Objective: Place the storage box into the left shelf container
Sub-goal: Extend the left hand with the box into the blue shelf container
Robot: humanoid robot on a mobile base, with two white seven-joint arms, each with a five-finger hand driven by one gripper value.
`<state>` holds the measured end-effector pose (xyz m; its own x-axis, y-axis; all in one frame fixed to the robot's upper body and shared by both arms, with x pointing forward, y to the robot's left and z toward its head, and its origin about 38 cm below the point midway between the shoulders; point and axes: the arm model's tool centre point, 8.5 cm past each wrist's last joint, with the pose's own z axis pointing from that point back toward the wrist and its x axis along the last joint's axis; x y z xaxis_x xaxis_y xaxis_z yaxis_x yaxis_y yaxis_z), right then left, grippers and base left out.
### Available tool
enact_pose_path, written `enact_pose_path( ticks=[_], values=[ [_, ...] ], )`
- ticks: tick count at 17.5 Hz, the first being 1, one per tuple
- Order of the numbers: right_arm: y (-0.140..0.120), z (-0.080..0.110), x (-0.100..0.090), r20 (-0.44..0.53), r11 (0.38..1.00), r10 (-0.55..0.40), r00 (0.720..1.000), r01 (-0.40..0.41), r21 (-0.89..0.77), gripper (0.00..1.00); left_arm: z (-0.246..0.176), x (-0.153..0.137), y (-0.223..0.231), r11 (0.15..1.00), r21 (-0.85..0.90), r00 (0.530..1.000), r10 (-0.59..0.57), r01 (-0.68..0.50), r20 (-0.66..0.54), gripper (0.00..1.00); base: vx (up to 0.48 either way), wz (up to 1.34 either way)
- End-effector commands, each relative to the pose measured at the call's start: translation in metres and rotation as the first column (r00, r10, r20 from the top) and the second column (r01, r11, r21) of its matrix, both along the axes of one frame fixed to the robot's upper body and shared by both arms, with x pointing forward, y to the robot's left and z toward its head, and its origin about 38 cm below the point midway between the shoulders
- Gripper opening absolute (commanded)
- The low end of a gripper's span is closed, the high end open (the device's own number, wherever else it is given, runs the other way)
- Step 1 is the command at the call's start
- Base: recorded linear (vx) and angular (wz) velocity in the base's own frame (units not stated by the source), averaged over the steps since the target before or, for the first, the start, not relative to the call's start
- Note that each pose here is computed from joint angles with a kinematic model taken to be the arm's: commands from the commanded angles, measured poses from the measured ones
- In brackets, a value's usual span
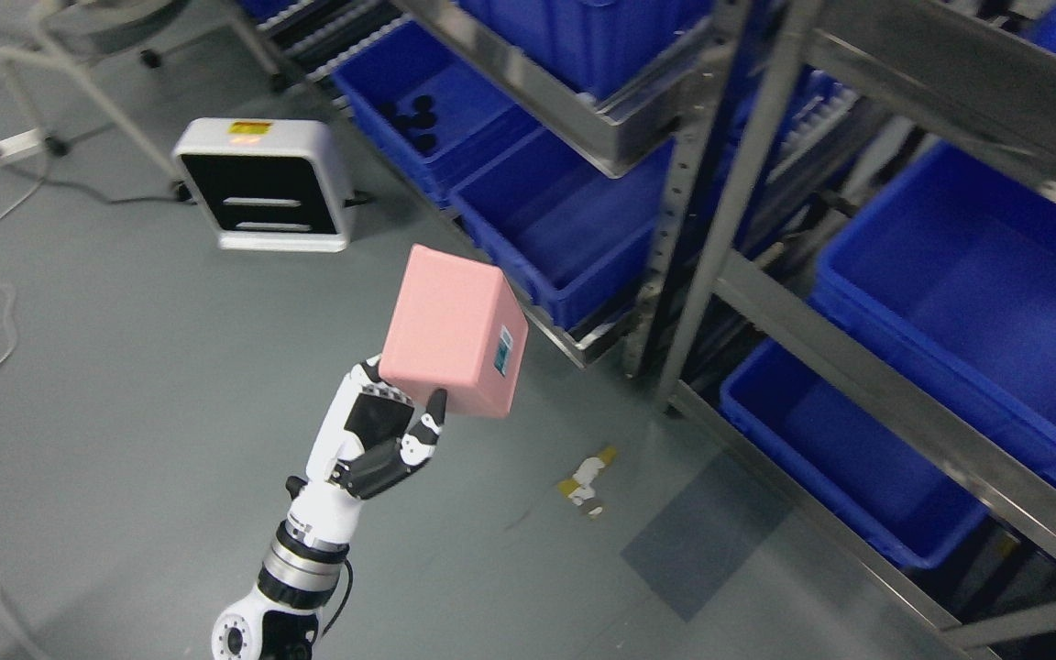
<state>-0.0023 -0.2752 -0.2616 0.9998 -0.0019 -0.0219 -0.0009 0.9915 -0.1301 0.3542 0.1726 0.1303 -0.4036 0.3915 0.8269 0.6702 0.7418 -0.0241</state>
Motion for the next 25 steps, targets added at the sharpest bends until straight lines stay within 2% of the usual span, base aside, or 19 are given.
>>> enact_pose_path(
  ticks=[1,3,5,7,10,15,19,22,25],
  values=[
    [-0.011,0.001,0.0,0.009,1.0,-0.002,1.0,0.002,-0.017,1.0,-0.058,-0.03,-0.015,0.976,0.181,0.987,-0.102,0.123,-0.121,0.03,0.286,-1.15],
    [-0.011,0.001,0.0,0.009,1.0,-0.002,1.0,0.002,-0.017,1.0,-0.063,-0.024,-0.014,0.951,0.284,0.989,-0.094,0.123,-0.114,0.03,0.248,-1.02],
    [-0.011,0.001,0.0,0.009,1.0,-0.002,1.0,0.002,-0.017,1.0,-0.053,-0.002,-0.01,0.918,0.388,0.996,-0.071,0.084,-0.049,0.04,0.217,-0.97],
    [-0.011,0.001,0.0,0.009,1.0,-0.002,1.0,0.002,-0.017,1.0,-0.048,0.022,-0.017,0.817,0.568,0.993,-0.119,0.104,-0.011,0.04,0.214,-0.89],
    [-0.011,0.001,0.0,0.009,1.0,-0.002,1.0,0.002,-0.017,1.0,-0.016,0.06,-0.024,0.717,0.693,0.984,-0.167,0.075,0.066,0.04,0.175,-0.74],
    [-0.011,0.001,0.0,0.009,1.0,-0.002,1.0,0.002,-0.017,1.0,0.025,0.105,-0.024,0.62,0.785,0.974,-0.185,0.011,0.133,0.04,0.144,-0.44],
    [-0.011,0.001,0.0,0.009,1.0,-0.002,1.0,0.002,-0.017,1.0,0.054,0.137,-0.025,0.602,0.798,0.972,-0.178,-0.018,0.156,0.04,0.101,-0.2],
    [-0.011,0.001,0.0,0.009,1.0,-0.002,1.0,0.002,-0.017,1.0,0.048,0.161,-0.022,0.507,0.862,0.982,-0.159,-0.007,0.102,0.04,0.057,-0.14],
    [-0.011,0.001,0.0,0.009,1.0,-0.002,1.0,0.002,-0.017,1.0,0.039,0.177,-0.028,0.445,0.894,0.987,-0.114,-0.054,0.116,0.04,0.016,-0.03]
  ],
)
